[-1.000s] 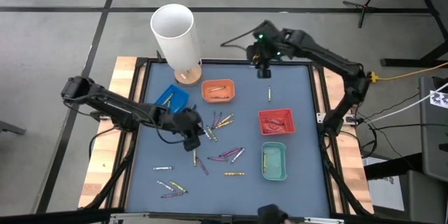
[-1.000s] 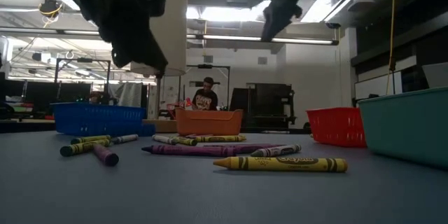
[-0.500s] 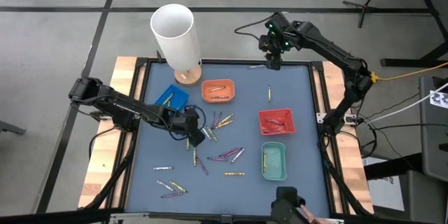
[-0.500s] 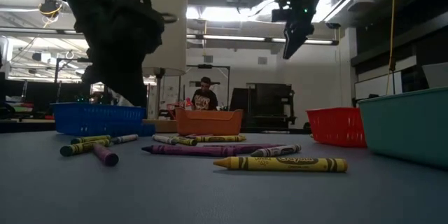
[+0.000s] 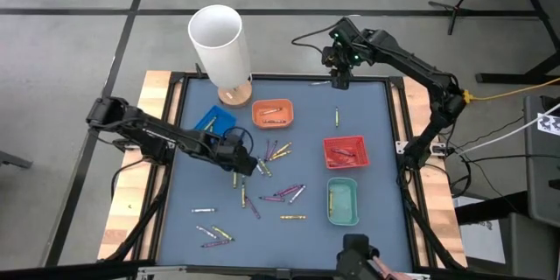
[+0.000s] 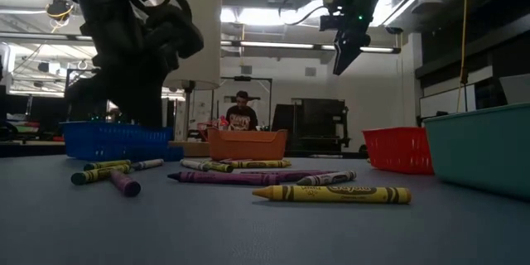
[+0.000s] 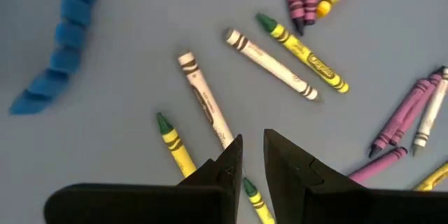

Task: Sort crayons
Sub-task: Put the gray crayon into the orange bin

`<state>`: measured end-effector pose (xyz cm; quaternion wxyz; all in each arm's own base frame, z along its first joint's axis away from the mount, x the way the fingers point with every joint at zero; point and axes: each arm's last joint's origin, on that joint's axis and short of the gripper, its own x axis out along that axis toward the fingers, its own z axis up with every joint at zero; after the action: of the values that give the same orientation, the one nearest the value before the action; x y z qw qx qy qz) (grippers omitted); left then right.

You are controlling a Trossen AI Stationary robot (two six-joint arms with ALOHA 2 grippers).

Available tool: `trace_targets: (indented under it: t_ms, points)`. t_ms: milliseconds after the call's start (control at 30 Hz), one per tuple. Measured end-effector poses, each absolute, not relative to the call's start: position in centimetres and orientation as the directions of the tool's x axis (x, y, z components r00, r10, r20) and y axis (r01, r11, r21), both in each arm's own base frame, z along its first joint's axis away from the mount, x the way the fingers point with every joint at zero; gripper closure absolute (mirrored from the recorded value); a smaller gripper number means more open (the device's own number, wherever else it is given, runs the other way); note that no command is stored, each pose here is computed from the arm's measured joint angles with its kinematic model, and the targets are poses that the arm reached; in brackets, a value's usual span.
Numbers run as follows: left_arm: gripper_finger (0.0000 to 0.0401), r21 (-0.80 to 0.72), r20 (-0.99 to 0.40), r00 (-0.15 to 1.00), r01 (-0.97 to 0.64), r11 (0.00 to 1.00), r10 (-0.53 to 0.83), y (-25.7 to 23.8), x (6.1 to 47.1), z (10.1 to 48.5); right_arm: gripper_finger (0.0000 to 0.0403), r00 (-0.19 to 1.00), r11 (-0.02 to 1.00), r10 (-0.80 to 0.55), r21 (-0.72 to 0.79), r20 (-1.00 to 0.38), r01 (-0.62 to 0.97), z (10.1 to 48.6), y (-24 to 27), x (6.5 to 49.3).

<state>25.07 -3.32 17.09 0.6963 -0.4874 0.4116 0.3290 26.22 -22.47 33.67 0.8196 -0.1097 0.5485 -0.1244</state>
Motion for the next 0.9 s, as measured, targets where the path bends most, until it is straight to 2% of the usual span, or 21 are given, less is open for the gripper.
trace_targets:
  t_ms: [367,900]
  points:
    - [0.0357,-0.326,-0.939,0.341,-0.920,0.216,0.034,-3.5,25.8,14.1,0.0223,0.369,0.945,-0.325,-0.317,-0.871,0.083,33.7,-22.5,26.2]
    - [0.0357,-0.349,-0.928,0.368,-0.913,0.212,0.057,-3.5,26.3,13.8,0.0223,0.419,0.963,-0.263,-0.264,-0.869,0.058,33.7,-22.3,26.4]
